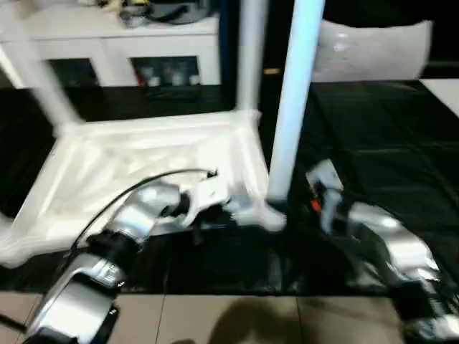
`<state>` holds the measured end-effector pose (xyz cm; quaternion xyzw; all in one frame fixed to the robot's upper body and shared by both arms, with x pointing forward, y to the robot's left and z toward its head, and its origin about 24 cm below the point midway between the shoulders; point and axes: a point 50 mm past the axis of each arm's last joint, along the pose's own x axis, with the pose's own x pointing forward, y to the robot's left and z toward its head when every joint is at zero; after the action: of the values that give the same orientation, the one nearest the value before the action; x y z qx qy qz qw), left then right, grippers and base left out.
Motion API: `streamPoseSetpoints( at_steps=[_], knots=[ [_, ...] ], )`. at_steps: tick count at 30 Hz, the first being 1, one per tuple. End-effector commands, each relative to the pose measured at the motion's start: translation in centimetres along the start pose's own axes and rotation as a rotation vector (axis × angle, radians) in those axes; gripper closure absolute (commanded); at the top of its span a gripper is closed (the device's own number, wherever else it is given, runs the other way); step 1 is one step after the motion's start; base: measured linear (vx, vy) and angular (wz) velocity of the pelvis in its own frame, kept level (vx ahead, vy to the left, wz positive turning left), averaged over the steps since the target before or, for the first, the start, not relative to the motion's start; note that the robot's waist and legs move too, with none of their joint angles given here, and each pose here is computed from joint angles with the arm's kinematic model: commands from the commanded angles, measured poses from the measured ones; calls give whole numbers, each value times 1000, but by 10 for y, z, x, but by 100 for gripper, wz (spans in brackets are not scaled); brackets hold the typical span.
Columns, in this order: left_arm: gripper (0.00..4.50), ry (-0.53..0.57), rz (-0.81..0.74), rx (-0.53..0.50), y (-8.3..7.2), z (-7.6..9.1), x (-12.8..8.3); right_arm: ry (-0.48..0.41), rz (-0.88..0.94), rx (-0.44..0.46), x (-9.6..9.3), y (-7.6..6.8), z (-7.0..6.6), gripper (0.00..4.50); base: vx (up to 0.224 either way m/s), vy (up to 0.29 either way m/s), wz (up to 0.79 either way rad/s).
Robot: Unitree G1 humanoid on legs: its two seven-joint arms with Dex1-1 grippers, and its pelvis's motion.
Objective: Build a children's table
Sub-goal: Rotate leg to tighten
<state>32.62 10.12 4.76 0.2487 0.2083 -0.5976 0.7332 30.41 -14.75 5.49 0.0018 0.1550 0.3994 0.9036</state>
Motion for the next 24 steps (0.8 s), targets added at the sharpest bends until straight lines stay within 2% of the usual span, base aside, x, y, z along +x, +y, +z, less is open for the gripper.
streamPoseSetpoints(
  at_steps=[1,4,5,6,7,8,15,16,19,24],
  knots=[
    [450,-23,-20,26,-8,18,20,-9,-40,35,21,9,8,251,0,0,0],
    [450,-55,21,-14,-7,29,27,-30,-104,73,33,12,11,251,0,0,0],
    [450,-69,39,-26,-8,34,31,-45,-97,93,37,17,10,218,0,0,0],
    [450,-71,43,-27,-8,36,32,-47,-95,99,38,17,9,218,0,0,0],
    [450,-69,48,-30,-8,36,33,-48,-100,103,39,18,9,184,0,0,0],
    [450,-64,52,-28,-8,36,33,-46,-102,96,39,17,8,181,0,0,0],
    [450,-22,47,28,-6,27,25,-64,-109,52,22,5,8,124,0,0,0],
    [450,4,34,66,-5,19,17,-68,-62,-1,8,-1,9,114,0,0,0],
    [450,17,4,111,-4,12,10,-75,25,-57,-6,-2,11,80,0,0,0],
    [450,14,-74,201,-5,6,-2,-10,159,-140,-28,-5,8,80,0,0,0]
  ],
)
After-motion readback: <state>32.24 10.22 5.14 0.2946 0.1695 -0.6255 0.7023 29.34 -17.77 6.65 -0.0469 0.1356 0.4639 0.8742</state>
